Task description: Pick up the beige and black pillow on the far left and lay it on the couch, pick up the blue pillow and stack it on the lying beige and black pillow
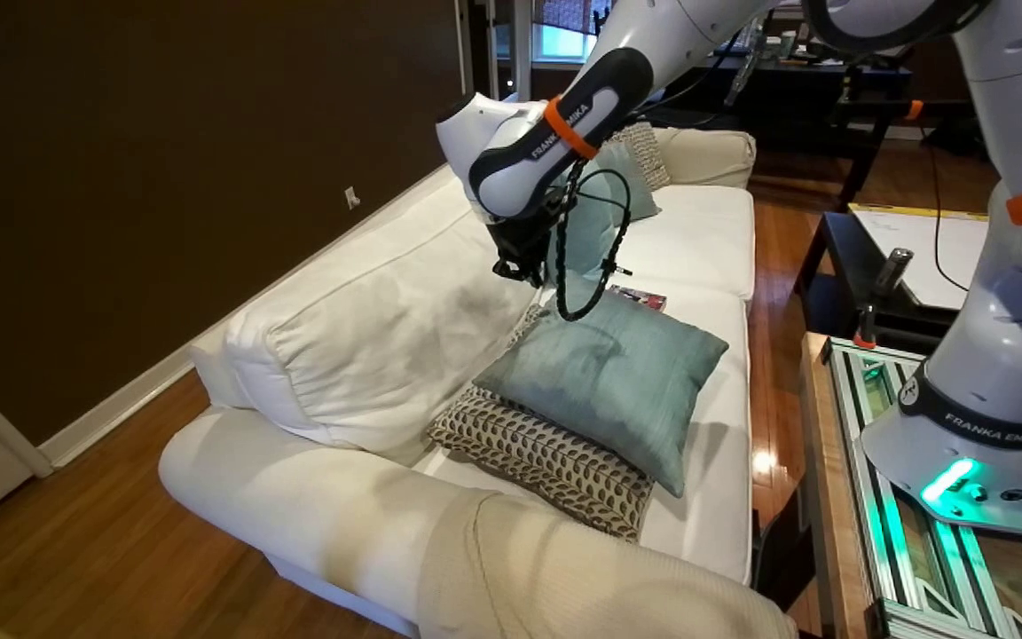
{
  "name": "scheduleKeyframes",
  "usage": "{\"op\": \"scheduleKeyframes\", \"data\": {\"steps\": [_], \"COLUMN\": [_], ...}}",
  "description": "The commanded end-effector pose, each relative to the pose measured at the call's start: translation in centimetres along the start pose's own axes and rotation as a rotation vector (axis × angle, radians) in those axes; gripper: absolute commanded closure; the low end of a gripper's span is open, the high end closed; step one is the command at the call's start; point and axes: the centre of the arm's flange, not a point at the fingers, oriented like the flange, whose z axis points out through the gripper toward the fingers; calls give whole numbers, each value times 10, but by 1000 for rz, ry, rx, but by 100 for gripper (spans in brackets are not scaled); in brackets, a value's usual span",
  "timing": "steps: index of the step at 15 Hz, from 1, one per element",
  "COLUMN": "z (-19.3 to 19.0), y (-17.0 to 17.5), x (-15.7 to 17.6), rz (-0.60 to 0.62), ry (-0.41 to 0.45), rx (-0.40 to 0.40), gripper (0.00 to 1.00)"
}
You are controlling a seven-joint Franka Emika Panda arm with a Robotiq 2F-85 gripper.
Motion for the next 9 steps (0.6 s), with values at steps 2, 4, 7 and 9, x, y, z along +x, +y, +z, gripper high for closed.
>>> {"op": "scheduleKeyframes", "data": {"steps": [2, 4, 7, 9], "z": [-4, -19, -45, -59], "y": [-4, 4, 19, 32], "x": [8, 0, -17, -31], "rz": [-8, -29, -86, -128], "ry": [19, 39, 61, 78], "rx": [3, 21, 78, 132], "gripper": [63, 48, 25, 10]}}
